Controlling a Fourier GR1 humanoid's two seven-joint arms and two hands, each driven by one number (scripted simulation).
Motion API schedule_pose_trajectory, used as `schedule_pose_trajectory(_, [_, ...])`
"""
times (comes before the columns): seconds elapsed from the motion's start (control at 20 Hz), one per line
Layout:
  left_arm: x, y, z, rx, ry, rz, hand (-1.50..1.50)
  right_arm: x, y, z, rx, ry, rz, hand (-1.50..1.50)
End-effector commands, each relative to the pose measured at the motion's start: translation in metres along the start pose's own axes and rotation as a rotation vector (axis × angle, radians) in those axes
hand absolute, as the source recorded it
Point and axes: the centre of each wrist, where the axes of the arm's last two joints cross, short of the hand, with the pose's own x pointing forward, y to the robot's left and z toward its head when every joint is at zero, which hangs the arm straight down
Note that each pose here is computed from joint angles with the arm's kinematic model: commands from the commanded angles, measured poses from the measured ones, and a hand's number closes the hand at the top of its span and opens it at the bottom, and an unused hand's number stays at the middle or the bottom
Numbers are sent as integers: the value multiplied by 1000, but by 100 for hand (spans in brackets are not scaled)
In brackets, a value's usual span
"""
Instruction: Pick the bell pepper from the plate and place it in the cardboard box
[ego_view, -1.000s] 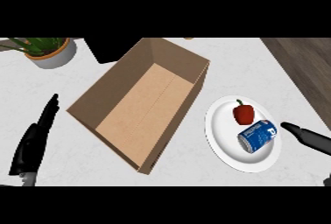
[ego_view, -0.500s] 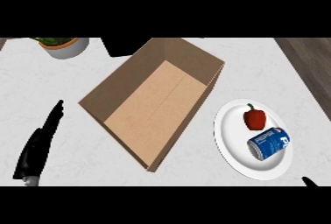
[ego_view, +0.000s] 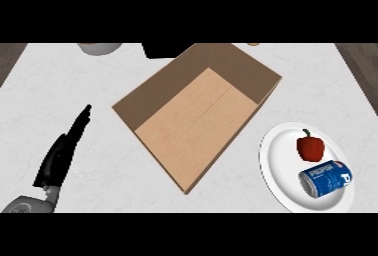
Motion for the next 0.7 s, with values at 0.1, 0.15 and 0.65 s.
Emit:
schedule_pose_trajectory(0.1, [-1, 2, -3, -41, -38, -8, 0, 35, -9, 30, 7, 104, 128, -150])
schedule_pose_trajectory(0.15, [-5, -6, -11, -36, -31, -10, 0, 33, -5, 25, 15, 132, 135, -150])
schedule_pose_trajectory(0.65, [8, -11, -30, -56, -27, 11, 0, 62, 1, -7, 98, 264, 216, -150])
